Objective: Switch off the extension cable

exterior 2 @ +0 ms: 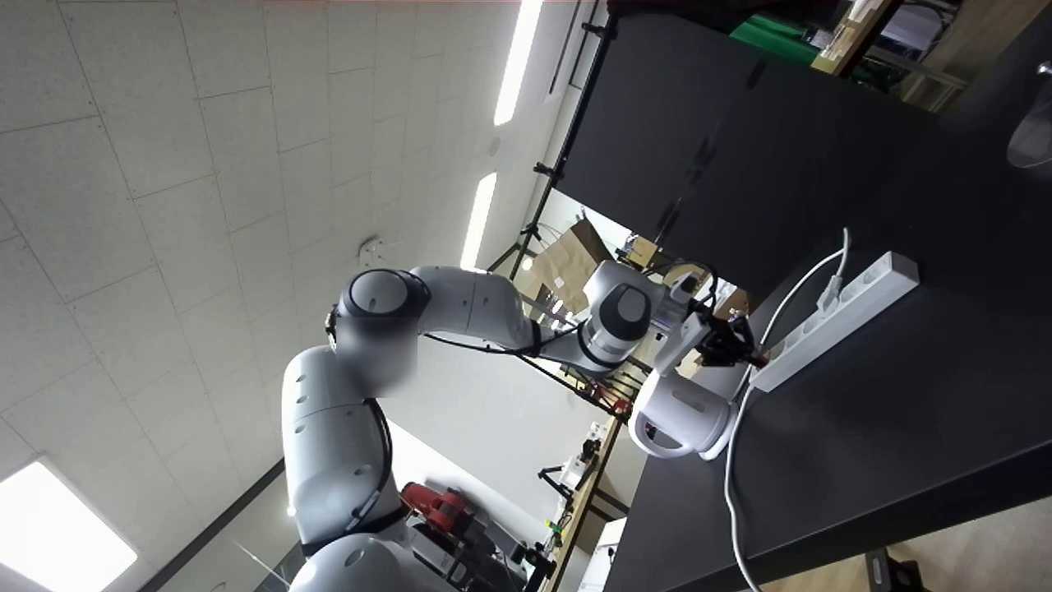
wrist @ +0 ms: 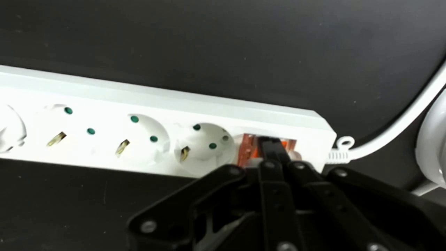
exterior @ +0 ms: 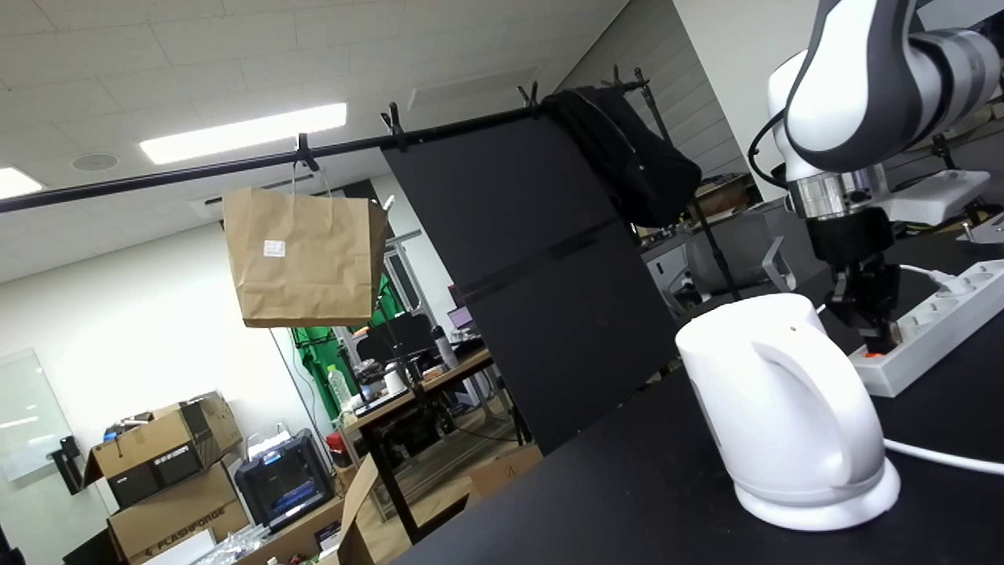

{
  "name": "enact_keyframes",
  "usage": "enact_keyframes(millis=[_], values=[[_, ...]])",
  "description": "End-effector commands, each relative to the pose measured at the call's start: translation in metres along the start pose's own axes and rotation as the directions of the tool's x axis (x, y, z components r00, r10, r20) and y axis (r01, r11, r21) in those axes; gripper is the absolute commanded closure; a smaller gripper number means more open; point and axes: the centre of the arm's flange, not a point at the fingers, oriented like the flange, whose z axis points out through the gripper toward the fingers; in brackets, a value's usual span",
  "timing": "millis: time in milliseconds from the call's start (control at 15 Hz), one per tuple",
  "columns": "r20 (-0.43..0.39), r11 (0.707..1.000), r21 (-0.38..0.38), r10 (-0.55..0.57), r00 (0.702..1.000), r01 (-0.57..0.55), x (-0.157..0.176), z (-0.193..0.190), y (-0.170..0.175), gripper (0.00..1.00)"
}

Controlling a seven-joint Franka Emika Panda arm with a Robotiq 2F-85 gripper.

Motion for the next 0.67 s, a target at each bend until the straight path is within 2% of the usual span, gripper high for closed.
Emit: enact_keyframes(millis=[0,333,600], values=[[0.064,1.0,0.018,-0.004,0.998,0.003,0.025,0.026,0.02,1.0],[0.149,0.999,0.034,-0.047,0.988,0.042,0.041,0.023,0.042,1.0],[0.282,0.99,0.12,-0.109,0.953,0.078,0.046,0.021,0.05,1.0]])
